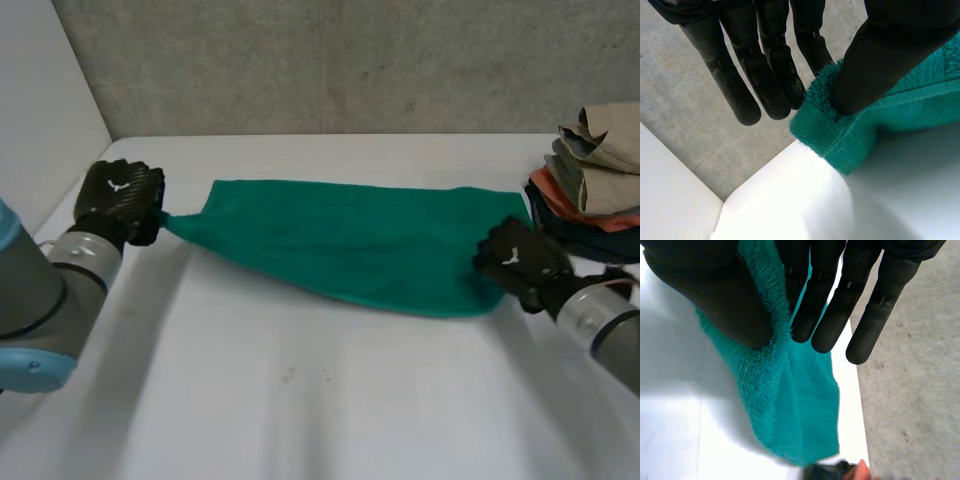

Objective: Fold the laundry.

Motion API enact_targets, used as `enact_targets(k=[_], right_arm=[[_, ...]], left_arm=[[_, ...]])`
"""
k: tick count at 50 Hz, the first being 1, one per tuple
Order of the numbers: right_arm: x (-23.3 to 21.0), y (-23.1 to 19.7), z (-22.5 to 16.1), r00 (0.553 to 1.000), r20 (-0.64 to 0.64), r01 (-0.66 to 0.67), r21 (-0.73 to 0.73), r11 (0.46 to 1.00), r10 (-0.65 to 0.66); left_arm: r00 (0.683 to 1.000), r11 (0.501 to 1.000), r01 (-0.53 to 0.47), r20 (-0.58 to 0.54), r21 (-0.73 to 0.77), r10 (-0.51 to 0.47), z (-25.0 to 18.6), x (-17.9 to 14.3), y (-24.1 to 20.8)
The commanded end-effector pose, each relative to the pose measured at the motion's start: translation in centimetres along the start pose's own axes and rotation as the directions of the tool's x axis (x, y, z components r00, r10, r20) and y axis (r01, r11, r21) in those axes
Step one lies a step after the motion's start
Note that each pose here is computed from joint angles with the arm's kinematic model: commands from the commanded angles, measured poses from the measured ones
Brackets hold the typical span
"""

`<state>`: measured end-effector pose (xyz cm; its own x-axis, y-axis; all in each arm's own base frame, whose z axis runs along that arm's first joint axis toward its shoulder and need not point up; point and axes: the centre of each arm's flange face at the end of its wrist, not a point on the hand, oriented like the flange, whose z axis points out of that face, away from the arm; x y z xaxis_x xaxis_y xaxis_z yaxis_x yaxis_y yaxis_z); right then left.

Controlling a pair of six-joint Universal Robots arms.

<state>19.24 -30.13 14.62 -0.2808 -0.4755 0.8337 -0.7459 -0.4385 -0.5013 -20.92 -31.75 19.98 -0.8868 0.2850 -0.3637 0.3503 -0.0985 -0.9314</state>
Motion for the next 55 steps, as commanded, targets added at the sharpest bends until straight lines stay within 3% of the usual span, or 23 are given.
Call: enact_targets(k=[1,6,8,11,14,19,25,38,41,49,55], right_arm=[[6.1,-0.2,-3.3,0.969,-0.121,-0.229,-0.133,0.964,0.213],[8.8,-0.9,-6.8,0.906,-0.216,-0.41,-0.226,0.884,0.365],[9.5,-1.4,-9.0,0.887,-0.239,-0.455,-0.318,0.832,0.394],[9.2,-2.1,-10.9,0.871,-0.205,-0.49,-0.42,0.764,0.446],[8.1,-2.6,-11.7,0.872,-0.132,-0.472,-0.484,0.737,0.472],[7.3,-1.2,-10.7,0.883,-0.119,-0.449,-0.496,0.743,0.454],[5.4,1.7,-6.7,0.844,-0.142,-0.518,-0.465,0.718,0.517],[4.1,4.5,-0.3,0.887,-0.251,-0.461,-0.485,0.743,0.387],[4.2,5.2,1.0,0.886,-0.284,-0.461,-0.467,0.754,0.366],[4.8,5.8,3.2,0.864,-0.371,-0.482,-0.418,0.77,0.339],[4.2,5.5,3.8,0.867,-0.365,-0.479,-0.415,0.773,0.341]], left_arm=[[1.0,0.994,-0.013,-0.004,-0.105,0.013,-2.9,-1.7,-2.0],[0.985,0.947,-0.149,-0.123,-0.285,0.118,-8.7,-1.4,-3.1],[0.96,0.903,-0.252,-0.204,-0.347,0.19,-11.5,-1.0,-3.2],[0.928,0.857,-0.34,-0.288,-0.387,0.238,-14.0,-0.6,-3.1],[0.909,0.836,-0.381,-0.325,-0.395,0.261,-15.0,-0.3,-2.9],[0.917,0.845,-0.358,-0.322,-0.397,0.236,-14.6,0.0,-2.5],[0.926,0.863,-0.322,-0.32,-0.389,0.202,-10.1,0.9,-0.4],[0.971,0.926,-0.146,-0.23,-0.349,0.066,-1.6,2.4,1.3],[0.969,0.931,-0.148,-0.237,-0.335,0.069,0.0,3.4,1.7],[0.984,0.934,-0.152,-0.134,-0.322,0.114,2.9,3.3,2.2],[0.983,0.96,-0.154,-0.131,-0.232,0.126,3.5,4.7,1.2]])
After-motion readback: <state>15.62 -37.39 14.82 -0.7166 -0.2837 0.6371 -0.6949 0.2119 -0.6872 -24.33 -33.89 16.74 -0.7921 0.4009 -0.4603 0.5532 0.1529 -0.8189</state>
